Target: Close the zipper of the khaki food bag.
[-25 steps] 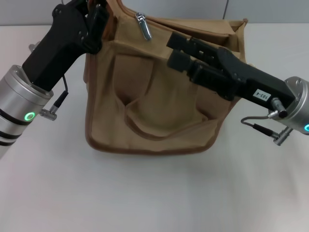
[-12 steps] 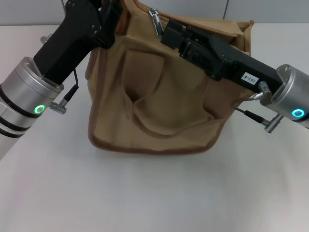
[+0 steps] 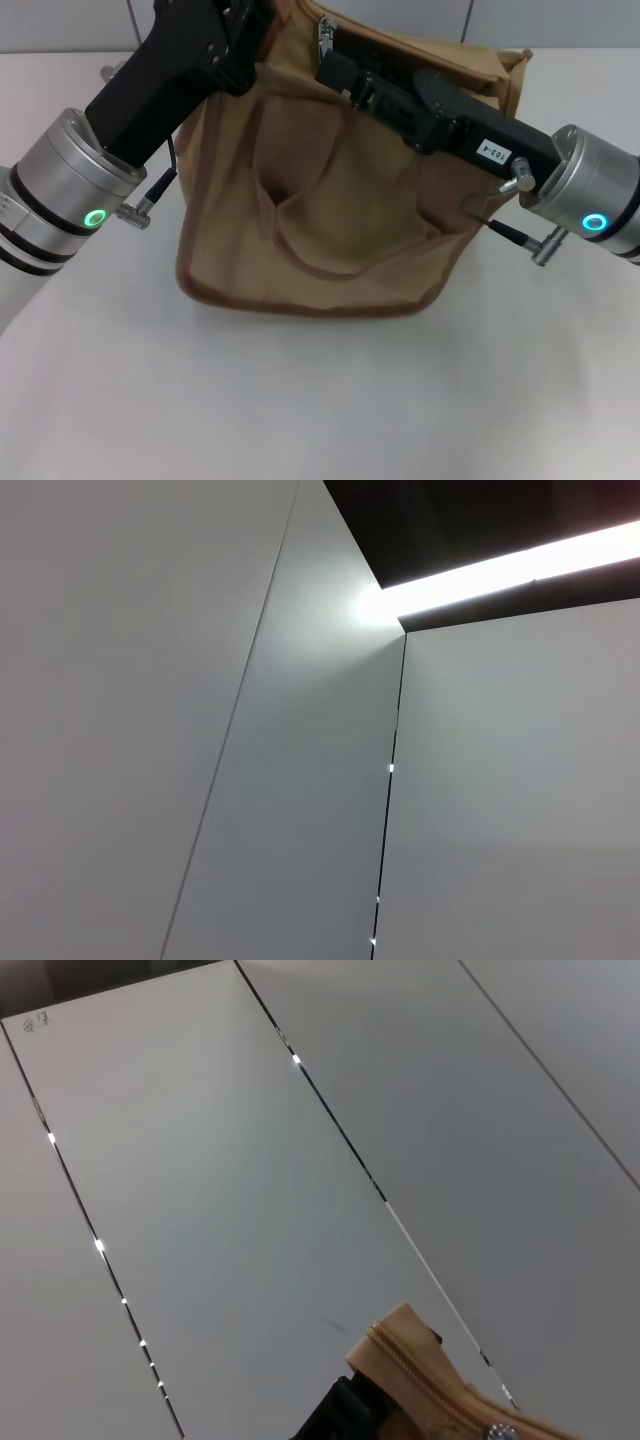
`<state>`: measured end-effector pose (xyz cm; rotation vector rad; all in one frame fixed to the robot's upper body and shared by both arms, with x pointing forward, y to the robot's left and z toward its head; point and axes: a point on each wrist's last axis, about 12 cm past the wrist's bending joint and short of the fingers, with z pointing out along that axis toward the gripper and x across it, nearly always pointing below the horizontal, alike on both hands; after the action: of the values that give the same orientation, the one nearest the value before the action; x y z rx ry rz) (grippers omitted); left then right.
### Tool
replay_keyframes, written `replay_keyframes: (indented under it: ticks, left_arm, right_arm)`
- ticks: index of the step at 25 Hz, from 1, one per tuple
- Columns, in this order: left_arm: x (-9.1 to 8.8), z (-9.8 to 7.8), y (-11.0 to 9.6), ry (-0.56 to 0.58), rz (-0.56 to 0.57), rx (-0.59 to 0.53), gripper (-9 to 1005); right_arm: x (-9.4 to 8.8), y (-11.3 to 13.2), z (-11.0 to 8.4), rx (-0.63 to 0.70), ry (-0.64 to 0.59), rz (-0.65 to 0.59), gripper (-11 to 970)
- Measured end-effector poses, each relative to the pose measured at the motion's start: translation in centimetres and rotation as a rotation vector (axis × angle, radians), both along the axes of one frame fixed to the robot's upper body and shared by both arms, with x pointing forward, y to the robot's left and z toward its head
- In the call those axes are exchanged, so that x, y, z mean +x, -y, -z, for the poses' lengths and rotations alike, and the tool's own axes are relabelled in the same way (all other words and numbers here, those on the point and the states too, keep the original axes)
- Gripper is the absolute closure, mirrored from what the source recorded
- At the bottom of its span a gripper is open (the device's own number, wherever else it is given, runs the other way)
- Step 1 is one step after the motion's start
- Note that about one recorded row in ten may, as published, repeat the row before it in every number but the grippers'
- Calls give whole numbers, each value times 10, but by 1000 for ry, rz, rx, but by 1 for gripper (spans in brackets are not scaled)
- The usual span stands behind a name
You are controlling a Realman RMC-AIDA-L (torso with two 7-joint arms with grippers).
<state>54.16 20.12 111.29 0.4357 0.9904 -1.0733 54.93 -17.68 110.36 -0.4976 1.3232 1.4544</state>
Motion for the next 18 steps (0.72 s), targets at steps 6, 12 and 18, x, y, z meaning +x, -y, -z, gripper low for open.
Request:
replay_keyframes:
  ticks: [6, 12, 18]
  left_arm:
    - [1, -1, 1, 1, 4, 0, 974]
    - [0, 0, 1, 0, 4, 0, 974]
    - [0, 0, 0, -3, 1, 0, 973]
  right_arm:
    - [2, -8, -4, -10, 13, -44, 538]
    - [1, -7, -3, -6, 9, -38, 538]
    - [2, -8, -3, -6, 8, -37, 537]
